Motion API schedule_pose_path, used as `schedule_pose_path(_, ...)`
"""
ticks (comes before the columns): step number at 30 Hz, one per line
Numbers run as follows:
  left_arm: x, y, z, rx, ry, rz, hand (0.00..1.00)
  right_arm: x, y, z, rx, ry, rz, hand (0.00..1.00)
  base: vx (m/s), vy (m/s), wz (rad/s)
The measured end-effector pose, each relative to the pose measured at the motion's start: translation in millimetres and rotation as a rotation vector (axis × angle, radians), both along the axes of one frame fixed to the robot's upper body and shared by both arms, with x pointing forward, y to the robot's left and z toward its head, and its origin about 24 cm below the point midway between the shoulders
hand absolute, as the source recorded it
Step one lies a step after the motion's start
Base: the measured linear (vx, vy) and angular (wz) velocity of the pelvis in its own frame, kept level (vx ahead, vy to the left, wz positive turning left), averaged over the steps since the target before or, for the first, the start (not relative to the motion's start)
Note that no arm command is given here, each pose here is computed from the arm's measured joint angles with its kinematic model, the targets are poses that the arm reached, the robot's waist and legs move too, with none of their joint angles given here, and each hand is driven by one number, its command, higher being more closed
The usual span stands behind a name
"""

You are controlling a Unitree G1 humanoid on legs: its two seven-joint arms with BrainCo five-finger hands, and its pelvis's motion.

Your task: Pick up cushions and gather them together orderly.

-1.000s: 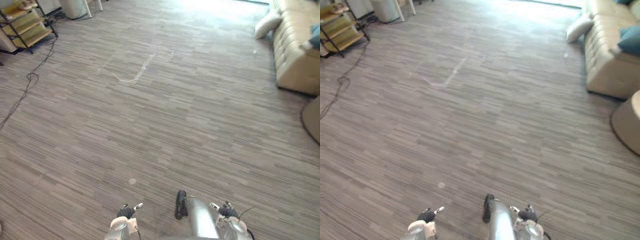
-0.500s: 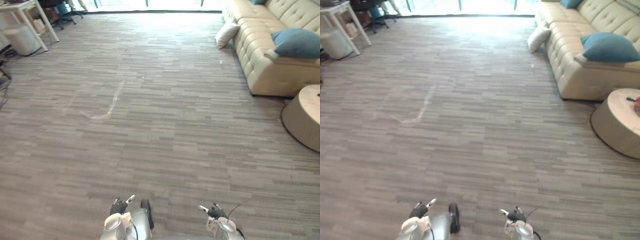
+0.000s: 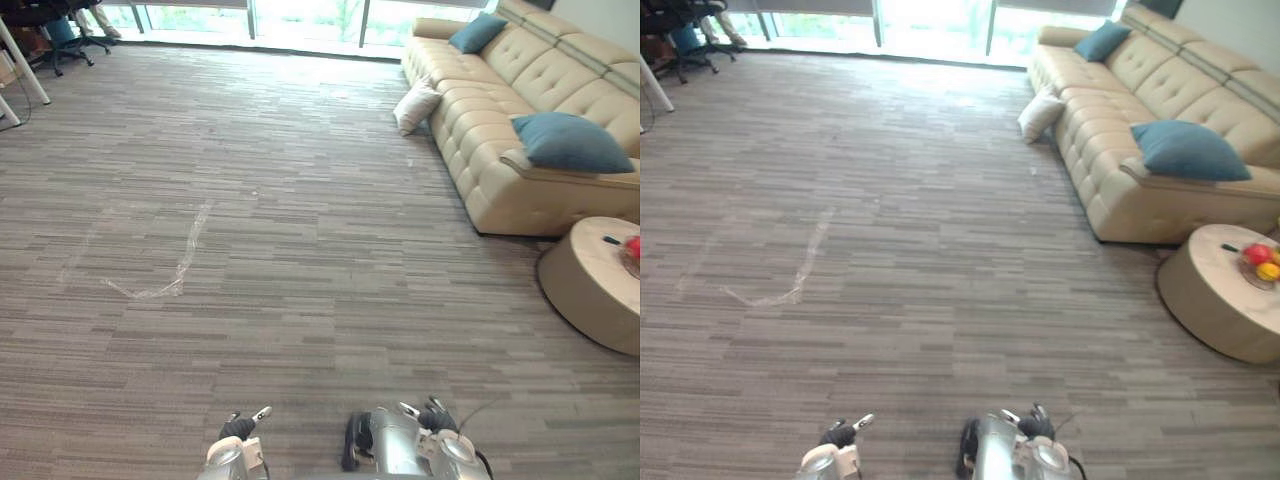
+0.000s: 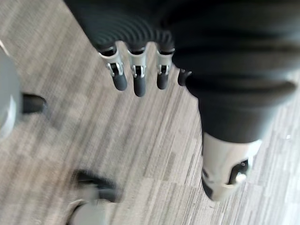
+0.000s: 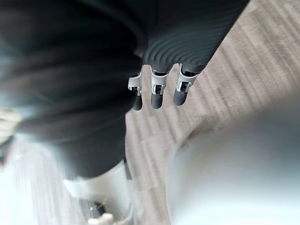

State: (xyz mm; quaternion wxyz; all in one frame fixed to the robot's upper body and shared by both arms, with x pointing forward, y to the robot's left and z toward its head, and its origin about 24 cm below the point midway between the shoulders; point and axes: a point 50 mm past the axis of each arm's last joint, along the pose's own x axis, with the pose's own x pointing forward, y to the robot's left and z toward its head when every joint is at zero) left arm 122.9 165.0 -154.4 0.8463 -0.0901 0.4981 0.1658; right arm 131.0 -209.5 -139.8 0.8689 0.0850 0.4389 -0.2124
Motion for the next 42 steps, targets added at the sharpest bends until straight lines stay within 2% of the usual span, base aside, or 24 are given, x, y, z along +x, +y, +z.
schedule_pose_path(3,2.0,-3.7,0.5,-0.012,-0.006,-0.001,0.00,9.0,-5.8,4.4,-0.027,-0.018,0.025,0.00,0.72,-0.176,0.13)
schedule_pose_path(6,3.1,6.2,3.2,0.006,-0.027,0.041,0.00,9.6,-2.6,3.1,-0.026,0.003,0.043,0.00,0.77,-0.078,-0.11)
schedule_pose_path(10,8.4,22.9,10.5,0.057,-0.080,0.046,0.00,14.0,22.4,-1.9,0.025,0.022,0.098,0.00,0.57,0.006,-0.43)
schedule_pose_path(14,3.3,24.1,9.2,0.061,-0.075,0.055,0.00,11.0,27.0,-5.5,0.030,0.052,0.127,0.00,0.85,0.259,-0.70)
schedule_pose_path(18,5.0,38.0,10.8,0.106,-0.067,0.025,0.00,3.0,41.6,-9.7,0.071,0.073,0.129,0.00,0.75,0.368,-0.13)
schedule_pose_path(21,0.5,39.8,7.4,0.119,-0.027,-0.019,0.00,-3.7,37.0,-10.6,0.060,0.079,0.127,0.00,0.66,0.291,0.04)
schedule_pose_path(25,-3.4,27.3,3.3,0.099,0.005,-0.070,0.00,2.1,20.2,-1.5,0.006,0.007,0.113,0.00,0.56,0.159,0.06)
schedule_pose_path(30,3.6,12.8,2.2,0.083,0.003,-0.140,0.00,-14.1,1.3,-4.3,-0.005,0.036,0.003,0.00,0.69,-0.040,0.68)
schedule_pose_path(33,1.5,2.8,0.8,0.047,0.003,-0.111,0.00,-23.2,-12.4,-4.4,-0.039,0.068,0.003,0.00,0.82,-0.157,0.34)
schedule_pose_path(37,4.3,-0.5,2.4,0.018,-0.018,-0.038,0.00,-4.8,-20.9,3.1,-0.068,0.024,0.015,0.00,0.78,-0.113,-0.36)
schedule_pose_path(42,16.0,22.7,14.7,0.076,-0.107,0.011,0.00,9.1,19.2,-0.2,-0.002,0.015,0.128,0.00,0.68,0.007,-0.57)
